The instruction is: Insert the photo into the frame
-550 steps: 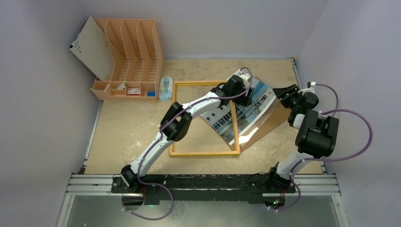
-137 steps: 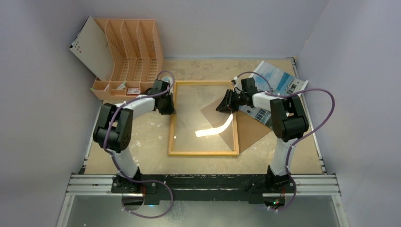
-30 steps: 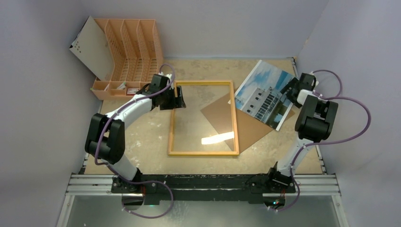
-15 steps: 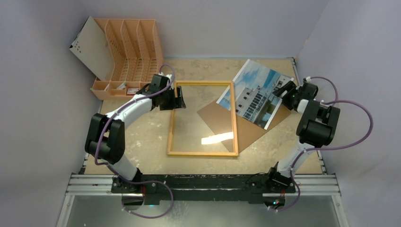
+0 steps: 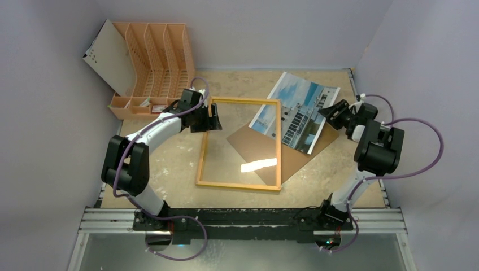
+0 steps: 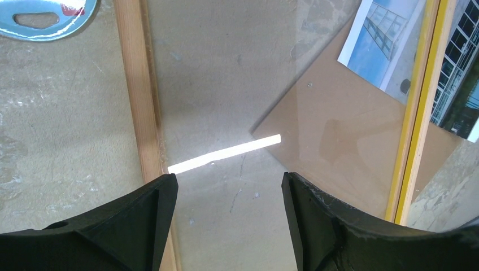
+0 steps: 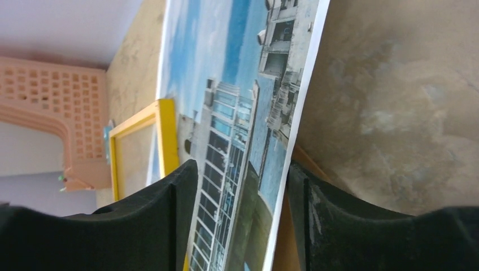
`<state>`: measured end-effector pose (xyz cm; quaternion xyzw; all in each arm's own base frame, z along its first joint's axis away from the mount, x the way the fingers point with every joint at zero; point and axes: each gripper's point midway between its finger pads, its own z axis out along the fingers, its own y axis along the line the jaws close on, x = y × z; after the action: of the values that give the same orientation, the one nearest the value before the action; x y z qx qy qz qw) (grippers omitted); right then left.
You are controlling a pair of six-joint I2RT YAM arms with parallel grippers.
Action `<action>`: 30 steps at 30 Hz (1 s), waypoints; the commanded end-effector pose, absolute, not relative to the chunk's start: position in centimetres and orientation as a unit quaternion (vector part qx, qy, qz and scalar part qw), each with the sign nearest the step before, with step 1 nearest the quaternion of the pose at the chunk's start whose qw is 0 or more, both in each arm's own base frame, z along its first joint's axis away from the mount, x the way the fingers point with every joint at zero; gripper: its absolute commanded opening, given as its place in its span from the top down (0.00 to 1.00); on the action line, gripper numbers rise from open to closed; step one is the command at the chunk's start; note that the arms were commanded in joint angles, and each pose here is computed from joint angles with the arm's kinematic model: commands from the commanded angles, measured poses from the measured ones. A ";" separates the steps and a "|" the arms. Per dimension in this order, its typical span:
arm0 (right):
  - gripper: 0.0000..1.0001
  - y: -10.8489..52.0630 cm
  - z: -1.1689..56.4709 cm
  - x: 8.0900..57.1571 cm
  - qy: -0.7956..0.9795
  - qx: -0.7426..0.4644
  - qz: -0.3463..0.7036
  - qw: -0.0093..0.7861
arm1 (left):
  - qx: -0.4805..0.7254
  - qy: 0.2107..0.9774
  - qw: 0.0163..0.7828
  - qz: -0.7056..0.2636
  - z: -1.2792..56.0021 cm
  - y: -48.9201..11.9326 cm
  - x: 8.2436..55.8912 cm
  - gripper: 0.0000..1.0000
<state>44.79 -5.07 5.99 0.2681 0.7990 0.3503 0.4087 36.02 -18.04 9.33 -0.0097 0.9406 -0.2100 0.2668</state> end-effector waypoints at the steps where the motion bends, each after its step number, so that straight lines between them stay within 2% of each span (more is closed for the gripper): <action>1: 0.44 -3.2 7.8 44.9 0.782 0.220 0.404 0.421 | -0.009 0.931 0.288 -0.226 11.3 -18.3 36.7 0.28; 10: 0.54 -2.6 7.0 45.7 0.788 0.209 0.410 0.409 | -0.008 0.933 0.287 -0.218 11.2 -18.2 37.1 0.28; 15: 0.85 -2.9 7.9 46.1 0.798 0.210 0.375 0.422 | -0.004 0.932 0.299 -0.204 12.1 -17.8 37.7 0.28; 18: 0.99 -4.0 9.4 46.3 0.808 0.215 0.326 0.440 | -0.005 0.932 0.308 -0.192 12.8 -17.4 38.2 0.28; 25: 1.00 -8.2 15.2 45.4 0.818 0.258 0.184 0.481 | -0.022 0.935 0.316 -0.158 13.4 -16.1 38.7 0.28; 30: 1.00 -8.8 21.9 44.2 0.801 0.252 0.135 0.526 | -0.025 0.929 0.329 -0.167 14.9 -16.3 39.1 0.27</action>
<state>45.33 -7.09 17.18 0.2459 0.8070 0.2090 0.4946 37.97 -16.65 12.05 -0.0227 0.9399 -0.1676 0.2965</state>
